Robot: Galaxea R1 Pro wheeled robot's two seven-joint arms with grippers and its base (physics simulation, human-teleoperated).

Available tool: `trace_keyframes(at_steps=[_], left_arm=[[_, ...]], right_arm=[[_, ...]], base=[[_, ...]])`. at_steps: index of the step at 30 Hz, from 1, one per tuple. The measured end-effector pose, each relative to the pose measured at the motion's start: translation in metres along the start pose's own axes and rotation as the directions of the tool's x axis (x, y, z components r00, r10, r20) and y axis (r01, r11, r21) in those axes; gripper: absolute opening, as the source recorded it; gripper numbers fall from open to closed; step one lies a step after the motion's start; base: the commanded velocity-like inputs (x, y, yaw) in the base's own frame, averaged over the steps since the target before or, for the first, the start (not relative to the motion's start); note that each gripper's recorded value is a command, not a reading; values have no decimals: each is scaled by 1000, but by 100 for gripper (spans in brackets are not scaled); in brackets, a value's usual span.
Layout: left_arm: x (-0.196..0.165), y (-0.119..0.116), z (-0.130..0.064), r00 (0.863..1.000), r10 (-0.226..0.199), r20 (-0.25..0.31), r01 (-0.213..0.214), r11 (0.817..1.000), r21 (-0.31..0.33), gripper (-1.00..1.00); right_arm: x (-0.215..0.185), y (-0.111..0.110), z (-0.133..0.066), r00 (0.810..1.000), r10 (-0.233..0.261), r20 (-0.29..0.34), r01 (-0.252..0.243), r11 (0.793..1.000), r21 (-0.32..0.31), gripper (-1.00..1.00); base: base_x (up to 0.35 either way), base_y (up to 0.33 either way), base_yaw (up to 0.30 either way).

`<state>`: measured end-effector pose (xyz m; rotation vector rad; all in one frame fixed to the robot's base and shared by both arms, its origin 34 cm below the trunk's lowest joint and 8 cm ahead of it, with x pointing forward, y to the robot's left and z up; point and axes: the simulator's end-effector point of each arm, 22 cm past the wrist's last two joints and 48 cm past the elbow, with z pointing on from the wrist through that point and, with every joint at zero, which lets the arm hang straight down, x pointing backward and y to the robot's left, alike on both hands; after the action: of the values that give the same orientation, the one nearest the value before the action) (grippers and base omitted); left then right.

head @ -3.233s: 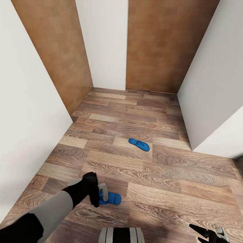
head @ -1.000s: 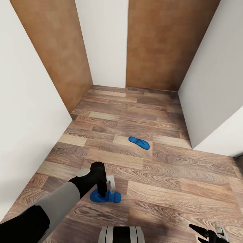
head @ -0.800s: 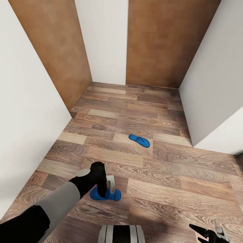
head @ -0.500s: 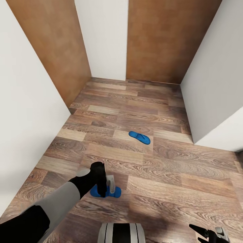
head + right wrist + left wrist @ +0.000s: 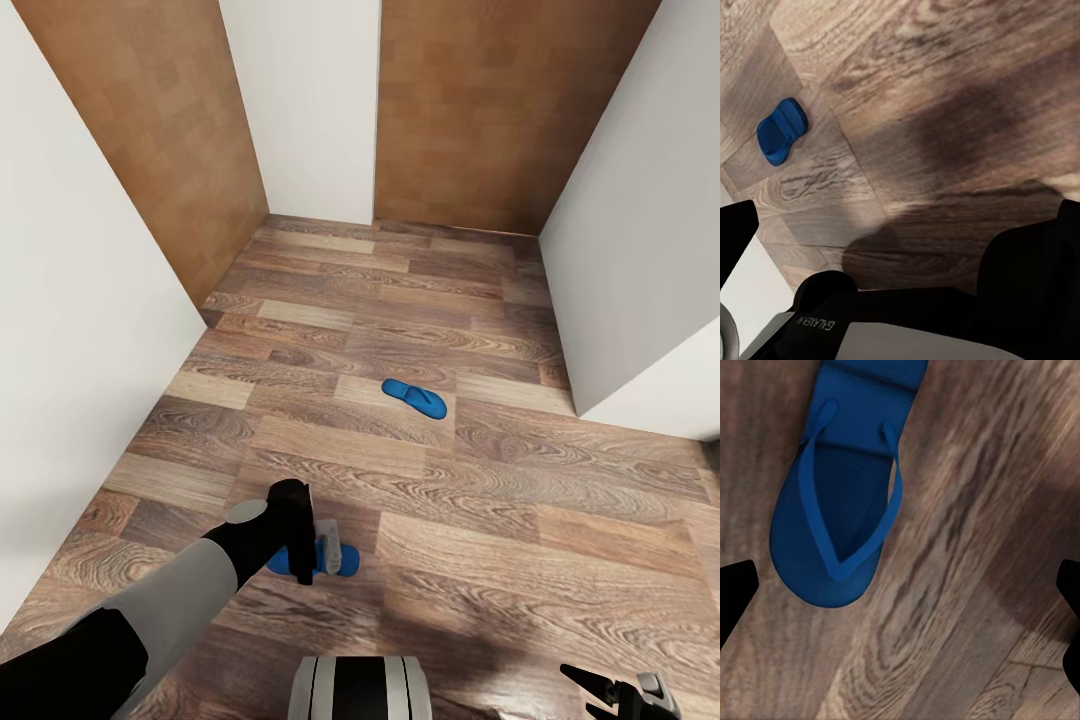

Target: In the bedroom, move the book from the bed onto either nightstand, and place the two sandals side by side next to the bed.

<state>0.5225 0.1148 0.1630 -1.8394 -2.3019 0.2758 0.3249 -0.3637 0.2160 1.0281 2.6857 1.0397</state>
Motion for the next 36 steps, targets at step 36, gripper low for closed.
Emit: trace_keyframes(at_steps=[36], left_arm=[[20,43,-5,996,-29,-87,12,981,-195,100]], right_arm=[[0,0,0,1000,0,0,0,1000,-2,100]], base=[[0,0,0]])
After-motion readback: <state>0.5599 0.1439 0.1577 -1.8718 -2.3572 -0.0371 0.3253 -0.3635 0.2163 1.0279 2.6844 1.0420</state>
